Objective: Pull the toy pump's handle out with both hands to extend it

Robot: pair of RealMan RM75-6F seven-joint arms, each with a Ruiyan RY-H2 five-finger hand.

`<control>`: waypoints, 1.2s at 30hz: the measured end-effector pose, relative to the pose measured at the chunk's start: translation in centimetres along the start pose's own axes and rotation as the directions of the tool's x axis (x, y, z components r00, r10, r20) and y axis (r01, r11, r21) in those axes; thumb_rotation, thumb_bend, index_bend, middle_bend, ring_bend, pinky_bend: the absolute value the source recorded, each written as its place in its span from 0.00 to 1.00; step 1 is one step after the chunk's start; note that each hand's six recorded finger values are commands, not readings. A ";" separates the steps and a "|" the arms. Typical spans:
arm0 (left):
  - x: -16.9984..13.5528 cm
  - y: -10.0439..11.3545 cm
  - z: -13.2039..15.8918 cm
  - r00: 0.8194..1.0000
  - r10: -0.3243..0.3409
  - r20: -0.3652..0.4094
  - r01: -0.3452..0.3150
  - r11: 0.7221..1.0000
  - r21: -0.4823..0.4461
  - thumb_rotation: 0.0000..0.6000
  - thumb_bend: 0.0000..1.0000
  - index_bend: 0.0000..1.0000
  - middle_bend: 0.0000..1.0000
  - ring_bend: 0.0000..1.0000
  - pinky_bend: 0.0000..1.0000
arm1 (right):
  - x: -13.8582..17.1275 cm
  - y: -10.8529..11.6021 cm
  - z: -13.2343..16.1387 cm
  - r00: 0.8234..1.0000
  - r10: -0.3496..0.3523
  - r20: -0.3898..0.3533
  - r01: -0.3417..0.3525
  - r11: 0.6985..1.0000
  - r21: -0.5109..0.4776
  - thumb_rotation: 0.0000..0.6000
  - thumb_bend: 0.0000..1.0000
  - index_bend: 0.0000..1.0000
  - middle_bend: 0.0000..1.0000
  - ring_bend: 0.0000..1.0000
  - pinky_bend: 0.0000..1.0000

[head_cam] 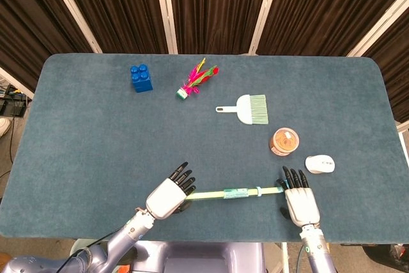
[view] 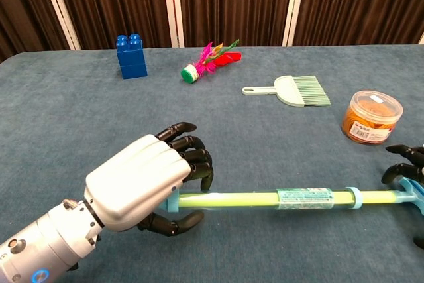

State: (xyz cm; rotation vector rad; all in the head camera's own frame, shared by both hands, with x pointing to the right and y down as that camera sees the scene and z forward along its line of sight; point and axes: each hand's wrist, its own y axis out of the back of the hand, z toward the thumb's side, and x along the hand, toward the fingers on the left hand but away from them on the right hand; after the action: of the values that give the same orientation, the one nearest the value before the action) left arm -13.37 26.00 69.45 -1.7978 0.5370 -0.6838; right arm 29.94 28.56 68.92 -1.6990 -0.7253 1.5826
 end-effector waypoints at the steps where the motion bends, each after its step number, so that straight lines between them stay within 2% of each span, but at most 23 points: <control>1: 0.0 0.0 0.1 1.000 0.000 0.002 0.000 1.000 -0.003 1.00 0.48 0.72 0.33 0.19 0.10 | -0.1 0.0 0.1 1.000 -0.001 -0.003 0.001 1.000 -0.002 1.00 0.32 0.40 0.00 0.00 0.00; 6: 0.1 0.3 0.4 1.000 0.013 0.006 -0.012 1.000 -0.017 1.00 0.48 0.71 0.33 0.19 0.10 | -0.4 0.1 0.1 1.000 -0.006 -0.009 0.006 1.000 -0.008 1.00 0.39 0.57 0.05 0.00 0.00; 11: 0.5 0.3 0.7 1.000 0.021 0.003 -0.021 0.999 -0.024 1.00 0.48 0.71 0.33 0.19 0.10 | -0.7 0.2 0.0 1.000 -0.007 -0.006 0.007 0.999 -0.048 1.00 0.40 0.68 0.11 0.01 0.00; 16: 0.6 0.3 0.9 1.000 0.025 0.003 -0.025 0.999 -0.022 1.00 0.48 0.71 0.33 0.19 0.10 | -0.8 0.6 -0.3 0.999 -0.032 -0.001 0.032 0.998 -0.045 1.00 0.45 0.75 0.15 0.03 0.00; 24: 0.5 1.1 0.2 0.999 0.052 -0.014 -0.052 0.998 -0.023 1.00 0.48 0.71 0.33 0.19 0.10 | -0.7 1.6 -2.2 0.998 -0.051 0.025 0.052 0.999 -0.013 1.00 0.56 0.78 0.16 0.03 0.00; 30: 0.2 1.7 -0.5 0.998 0.062 -0.020 -0.063 0.998 -0.025 1.00 0.47 0.71 0.33 0.19 0.10 | -0.6 2.8 -3.8 0.997 -0.068 0.043 0.069 0.997 -0.022 1.00 0.58 0.78 0.16 0.02 0.00; 36: -0.3 2.7 -0.9 0.995 0.100 -0.013 -0.100 0.994 -0.033 1.00 0.47 0.71 0.33 0.20 0.10 | -1.0 4.2 -5.3 0.993 -0.092 0.077 0.094 0.995 -0.023 1.00 0.58 0.78 0.16 0.01 0.00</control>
State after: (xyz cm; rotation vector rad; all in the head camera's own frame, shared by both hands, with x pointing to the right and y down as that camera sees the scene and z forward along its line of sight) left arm -14.30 24.70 67.02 -1.7867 0.6448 -0.6193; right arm 34.92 24.69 66.25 -1.6080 -0.8542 1.5859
